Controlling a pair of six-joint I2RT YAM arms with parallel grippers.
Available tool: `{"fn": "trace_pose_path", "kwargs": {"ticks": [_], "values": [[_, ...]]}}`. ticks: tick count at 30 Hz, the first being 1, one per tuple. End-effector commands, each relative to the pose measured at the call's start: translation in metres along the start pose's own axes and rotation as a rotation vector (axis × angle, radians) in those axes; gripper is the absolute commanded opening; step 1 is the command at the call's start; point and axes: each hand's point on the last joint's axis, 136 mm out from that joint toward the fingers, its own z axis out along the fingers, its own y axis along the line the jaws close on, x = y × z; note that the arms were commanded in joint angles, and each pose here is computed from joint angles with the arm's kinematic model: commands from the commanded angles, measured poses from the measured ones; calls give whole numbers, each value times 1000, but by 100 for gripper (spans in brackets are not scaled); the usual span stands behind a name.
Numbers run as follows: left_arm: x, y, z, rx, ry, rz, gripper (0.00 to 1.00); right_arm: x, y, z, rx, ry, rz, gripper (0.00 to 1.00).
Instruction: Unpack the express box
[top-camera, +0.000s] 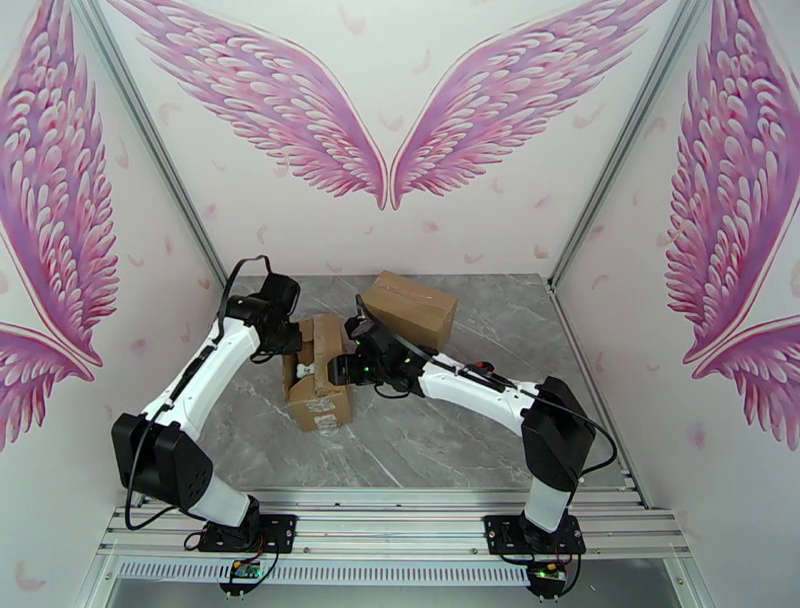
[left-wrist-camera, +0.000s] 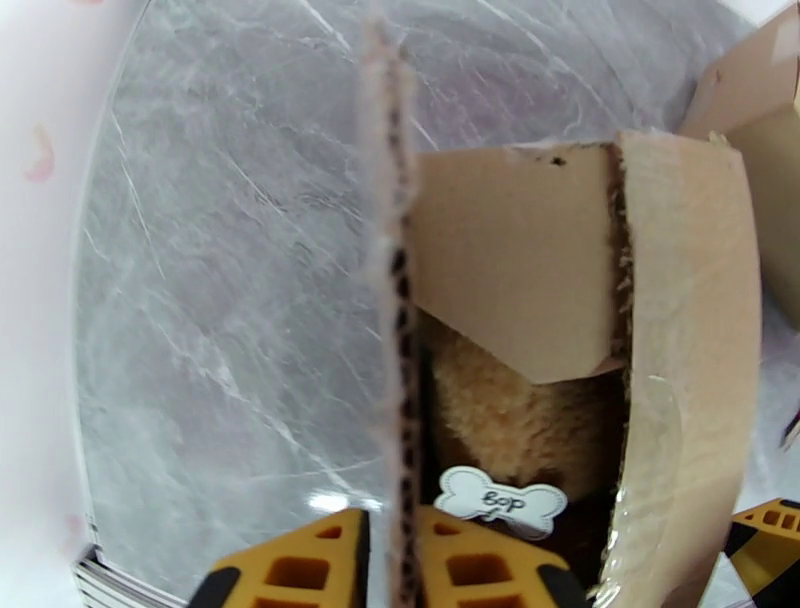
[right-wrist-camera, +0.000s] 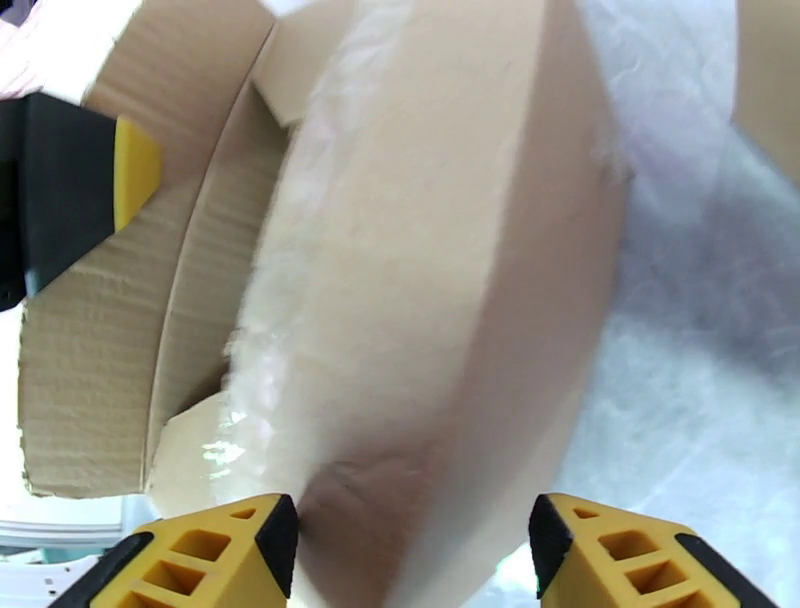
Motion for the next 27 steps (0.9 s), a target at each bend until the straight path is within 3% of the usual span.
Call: {"fn": "trace_pose_path", "kwargs": {"ticks": [1,13,27], "values": [[-4,-14,-10,120,-33,-47,3,-15,5,-17,91,-35,-101,72],[-14,-25,-33,242,-138,-196,0,-26,19,-6,297,2,-270,81],[-8,-16,-41,231,-164,-179,0,-40,-2,-26,433,-48,-326,78]]}}
